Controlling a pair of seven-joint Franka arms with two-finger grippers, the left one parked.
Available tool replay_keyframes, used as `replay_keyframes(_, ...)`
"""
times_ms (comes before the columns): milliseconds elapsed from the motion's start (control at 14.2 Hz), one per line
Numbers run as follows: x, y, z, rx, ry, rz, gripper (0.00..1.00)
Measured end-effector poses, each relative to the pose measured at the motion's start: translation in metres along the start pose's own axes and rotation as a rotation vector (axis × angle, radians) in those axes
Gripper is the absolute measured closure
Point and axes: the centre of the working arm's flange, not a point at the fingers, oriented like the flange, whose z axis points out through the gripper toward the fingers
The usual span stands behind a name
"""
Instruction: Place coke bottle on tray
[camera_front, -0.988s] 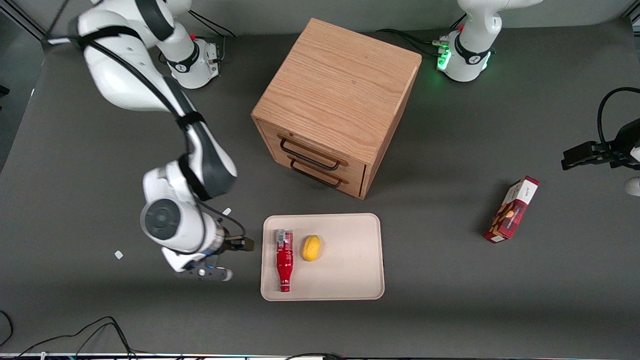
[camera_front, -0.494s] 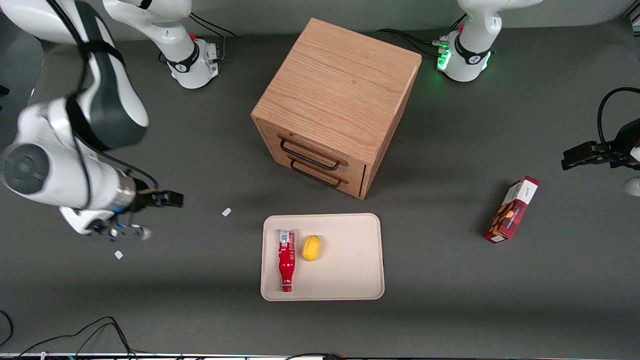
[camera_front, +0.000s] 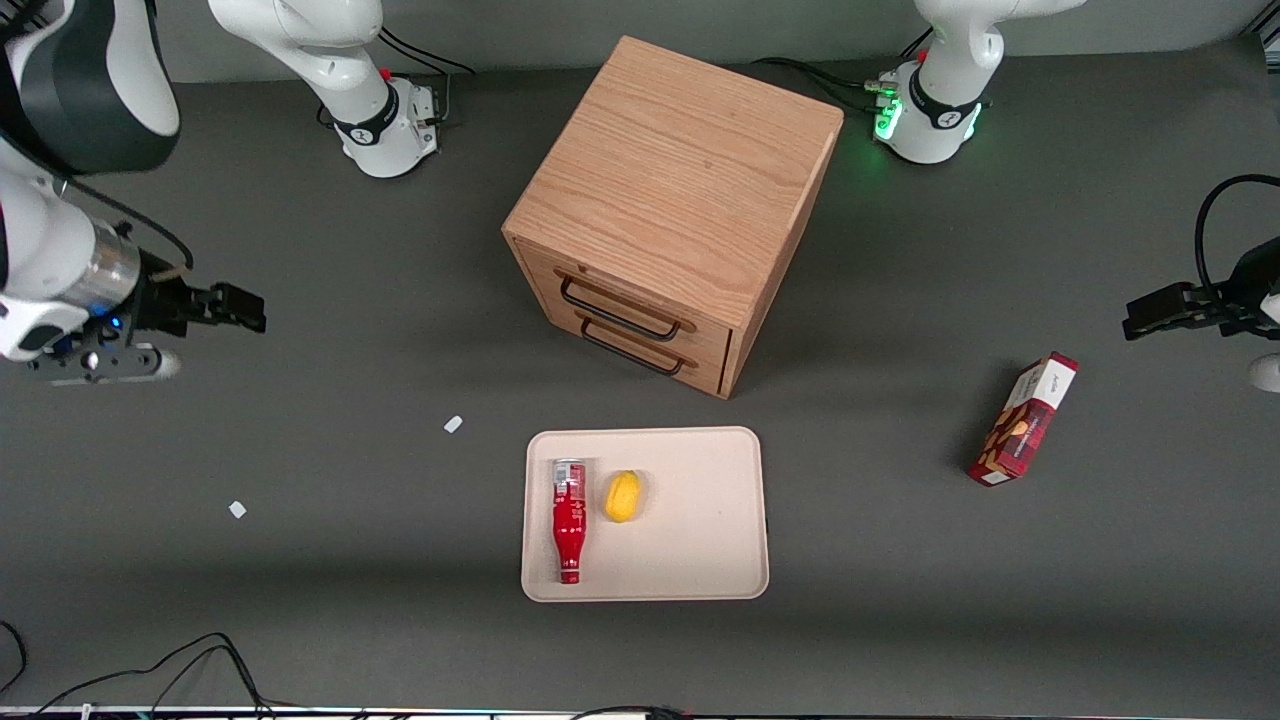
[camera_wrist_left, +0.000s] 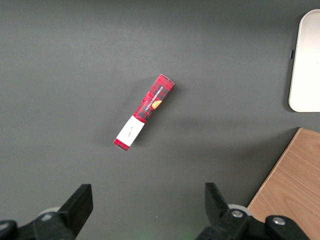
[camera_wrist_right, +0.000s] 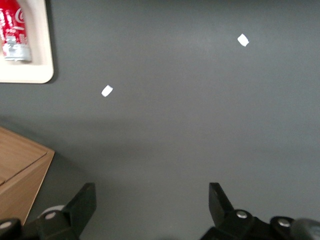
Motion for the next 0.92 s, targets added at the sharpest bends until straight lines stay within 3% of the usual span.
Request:
replay_keyframes(212,-0.03,0.009,-0.032,0.04,0.039,0.004,0.0)
replay_keyframes(424,-0.043,0.002,-0.047,0.05,0.063,-0.003,0.0)
replay_keyframes(918,-0.043,-0.015,-0.038,0.043,0.042,-0.028,0.0)
